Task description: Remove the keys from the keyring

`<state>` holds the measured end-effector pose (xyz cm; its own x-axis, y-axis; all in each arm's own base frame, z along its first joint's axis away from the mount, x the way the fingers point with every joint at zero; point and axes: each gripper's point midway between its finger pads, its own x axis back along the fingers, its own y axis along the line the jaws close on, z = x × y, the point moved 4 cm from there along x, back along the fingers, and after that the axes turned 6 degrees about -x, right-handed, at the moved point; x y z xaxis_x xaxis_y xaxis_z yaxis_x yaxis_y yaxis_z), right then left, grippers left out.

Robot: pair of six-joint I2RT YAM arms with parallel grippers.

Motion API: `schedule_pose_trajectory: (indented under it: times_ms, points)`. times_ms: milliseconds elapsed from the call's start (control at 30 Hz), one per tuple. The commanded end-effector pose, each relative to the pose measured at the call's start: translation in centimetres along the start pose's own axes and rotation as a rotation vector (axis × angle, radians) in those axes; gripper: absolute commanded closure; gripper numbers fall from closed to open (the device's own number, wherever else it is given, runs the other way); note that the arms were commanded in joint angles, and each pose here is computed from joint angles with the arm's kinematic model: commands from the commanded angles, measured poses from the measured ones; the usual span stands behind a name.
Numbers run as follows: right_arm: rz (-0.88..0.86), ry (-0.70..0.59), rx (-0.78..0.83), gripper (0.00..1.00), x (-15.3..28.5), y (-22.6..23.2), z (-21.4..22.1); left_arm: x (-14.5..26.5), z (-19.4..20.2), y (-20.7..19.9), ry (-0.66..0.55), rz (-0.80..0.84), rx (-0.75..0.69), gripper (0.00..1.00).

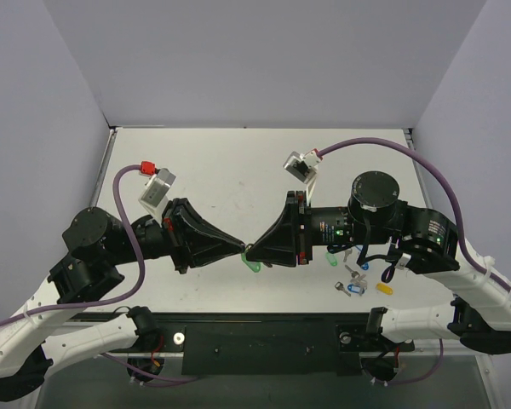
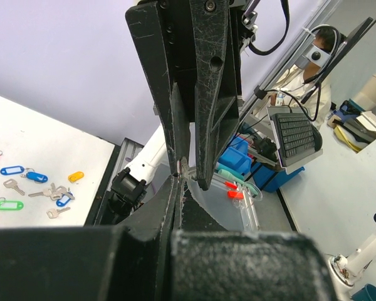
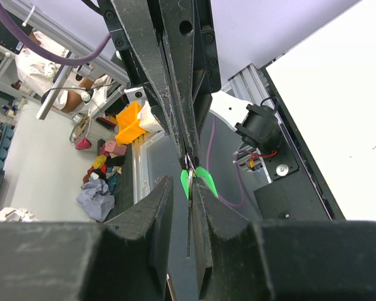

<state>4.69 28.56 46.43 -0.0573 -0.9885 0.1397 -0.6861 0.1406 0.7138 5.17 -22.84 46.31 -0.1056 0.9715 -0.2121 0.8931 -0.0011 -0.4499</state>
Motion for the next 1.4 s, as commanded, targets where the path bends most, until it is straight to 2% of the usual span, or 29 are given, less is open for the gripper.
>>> schedule_pose_trajectory:
  times_ms: [0,567,933,1367]
  points:
    - [-0.055,-0.07,0.04,0.85,0.5,1.7,-1.5,-0.3,-0.6,0.0,-0.034,0.0,-0.005,1.0]
    - [-0.033,-0.118,0.038,0.86,-0.2,1.3,-2.5,0.0,-0.8,-0.3,-0.048,0.013,-0.004,1.0]
    - [0.011,-0.144,0.052,0.83,-0.1,0.8,-2.9,0.2,-1.1,-0.4,-0.07,0.0,0.01,1.0]
    - [0.011,-0.128,0.043,0.91,-0.4,0.6,-2.6,0.0,-1.2,0.0,-0.085,-0.015,0.028,1.0]
